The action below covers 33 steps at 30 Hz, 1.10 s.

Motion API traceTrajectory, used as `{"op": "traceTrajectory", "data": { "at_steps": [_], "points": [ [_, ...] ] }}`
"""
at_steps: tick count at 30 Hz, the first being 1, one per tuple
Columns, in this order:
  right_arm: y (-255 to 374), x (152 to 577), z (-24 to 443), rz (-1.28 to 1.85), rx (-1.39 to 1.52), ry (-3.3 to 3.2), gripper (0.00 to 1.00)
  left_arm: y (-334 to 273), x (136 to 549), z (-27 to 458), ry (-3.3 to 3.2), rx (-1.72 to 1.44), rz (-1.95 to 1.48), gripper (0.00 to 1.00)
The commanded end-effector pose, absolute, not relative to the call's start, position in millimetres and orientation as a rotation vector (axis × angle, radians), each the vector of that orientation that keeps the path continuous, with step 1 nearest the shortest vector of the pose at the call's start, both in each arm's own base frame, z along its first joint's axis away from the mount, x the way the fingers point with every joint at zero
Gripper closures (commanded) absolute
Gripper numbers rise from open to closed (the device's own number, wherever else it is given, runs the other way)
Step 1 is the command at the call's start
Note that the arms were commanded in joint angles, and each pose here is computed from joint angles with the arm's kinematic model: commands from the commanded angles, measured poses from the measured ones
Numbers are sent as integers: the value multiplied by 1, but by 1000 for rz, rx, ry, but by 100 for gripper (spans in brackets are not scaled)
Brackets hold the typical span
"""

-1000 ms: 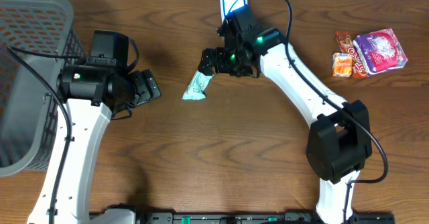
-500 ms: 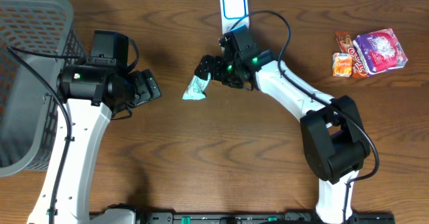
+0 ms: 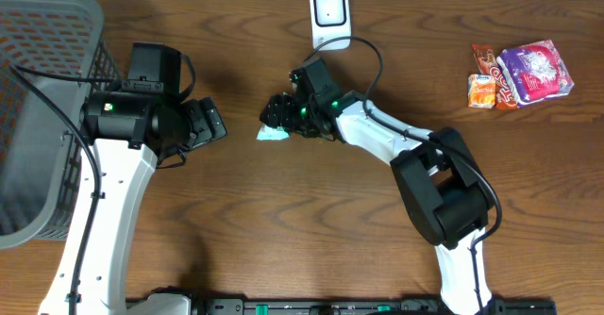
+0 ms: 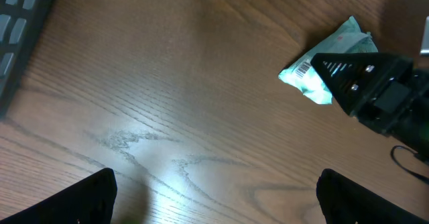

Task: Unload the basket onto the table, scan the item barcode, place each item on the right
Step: 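Move the right gripper left over the green wipes pack, then lower the right gripper and grasp the green wipes pack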

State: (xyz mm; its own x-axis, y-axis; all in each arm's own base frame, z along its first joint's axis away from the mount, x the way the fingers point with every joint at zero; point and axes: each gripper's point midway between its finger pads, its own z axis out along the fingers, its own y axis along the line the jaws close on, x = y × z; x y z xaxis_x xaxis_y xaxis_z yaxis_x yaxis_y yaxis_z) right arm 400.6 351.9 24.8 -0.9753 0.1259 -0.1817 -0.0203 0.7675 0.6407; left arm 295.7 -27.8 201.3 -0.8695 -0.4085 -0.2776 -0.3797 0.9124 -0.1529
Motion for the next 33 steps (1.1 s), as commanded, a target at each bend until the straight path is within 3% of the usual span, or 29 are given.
{"op": "traceTrajectory", "data": {
  "at_steps": [1,3,5,10,14,19,25,33],
  "points": [
    [345,396,3,928,127,2794,50,-24,295,202,2764,-585,-116,5],
    [345,396,3,935,128,2794,71,-24,295,202,2764,-585,-116,5],
    [347,394,5,965,121,2801,99,-24,295,202,2764,-585,-116,5],
    [353,386,14,1094,33,2810,99,-24,295,202,2764,-585,-116,5],
    [361,373,32,1250,-223,2760,99,-24,295,202,2764,-585,-116,5],
    [346,362,39,1165,-337,2789,99,-24,295,202,2764,-585,-116,5],
    [272,377,41,466,-254,2861,99,-24,295,202,2764,-585,-116,5],
    [176,399,107,-401,-154,2586,99,-24,295,202,2764,-585,-116,5]
  ]
}}
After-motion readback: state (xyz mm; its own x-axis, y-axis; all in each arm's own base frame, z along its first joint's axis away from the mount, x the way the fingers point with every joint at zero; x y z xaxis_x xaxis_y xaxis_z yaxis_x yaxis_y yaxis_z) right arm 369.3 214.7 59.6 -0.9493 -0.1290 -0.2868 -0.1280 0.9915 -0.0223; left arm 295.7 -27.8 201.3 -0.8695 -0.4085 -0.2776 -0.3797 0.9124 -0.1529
